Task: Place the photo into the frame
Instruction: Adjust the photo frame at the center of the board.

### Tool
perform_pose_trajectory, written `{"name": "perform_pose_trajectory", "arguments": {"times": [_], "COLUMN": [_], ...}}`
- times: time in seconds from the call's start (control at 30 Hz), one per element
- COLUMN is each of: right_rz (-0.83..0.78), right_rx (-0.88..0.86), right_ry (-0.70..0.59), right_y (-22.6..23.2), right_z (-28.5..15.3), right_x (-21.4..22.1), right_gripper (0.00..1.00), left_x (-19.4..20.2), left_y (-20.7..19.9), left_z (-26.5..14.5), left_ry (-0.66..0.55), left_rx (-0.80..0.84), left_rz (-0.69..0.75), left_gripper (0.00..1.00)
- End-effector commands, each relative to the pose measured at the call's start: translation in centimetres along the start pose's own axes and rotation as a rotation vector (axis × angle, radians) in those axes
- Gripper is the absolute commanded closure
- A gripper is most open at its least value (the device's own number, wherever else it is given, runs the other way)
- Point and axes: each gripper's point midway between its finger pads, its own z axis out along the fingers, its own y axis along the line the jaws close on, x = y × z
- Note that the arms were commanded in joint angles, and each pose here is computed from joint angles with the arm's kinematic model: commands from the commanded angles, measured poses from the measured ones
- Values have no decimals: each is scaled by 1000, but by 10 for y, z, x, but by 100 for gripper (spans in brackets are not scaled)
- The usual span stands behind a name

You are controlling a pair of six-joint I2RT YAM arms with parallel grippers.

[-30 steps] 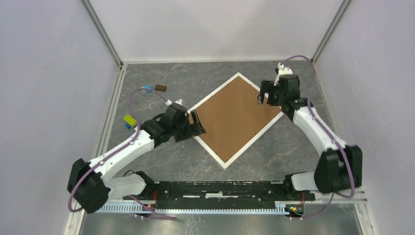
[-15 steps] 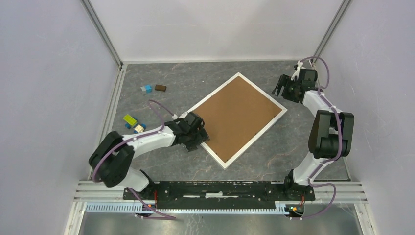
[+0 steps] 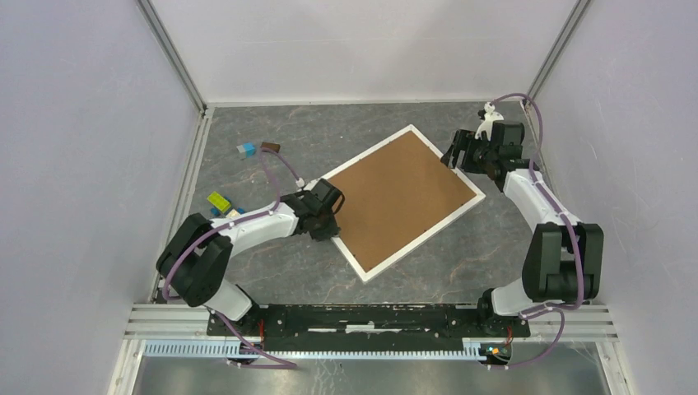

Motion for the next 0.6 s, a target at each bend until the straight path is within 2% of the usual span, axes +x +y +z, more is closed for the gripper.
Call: {"name": "perform_pose_trajectory", "arguments": {"times": [0.0, 0.1, 0.2, 0.3, 0.47, 0.57], "right_rz": [-79, -106, -125, -135, -183, -265], "right_rx": [-31, 13, 68, 159, 137, 202], "right_ry": [-10, 25, 79, 140, 214, 258], "right_y": [20, 13, 2, -17, -12, -12], "right_z": [-15, -23, -29, -35, -32, -28], "right_x": [17, 37, 60, 85, 110, 120], "right_gripper": [19, 19, 19, 20, 36, 40], "left_x": [-7, -31, -39, -44, -47, -44], "left_y": [78, 108, 113, 120, 119, 122], "left_z": [-19, -31, -35, -36, -34, -30], "left_ry": [14, -47, -51, -70, -107, -119], "left_rx": [-154, -247, -255, -307, -296, -297], "left_rz": [293, 293, 269, 265, 234, 195], "left_gripper": [82, 89, 97, 98, 98, 98]}}
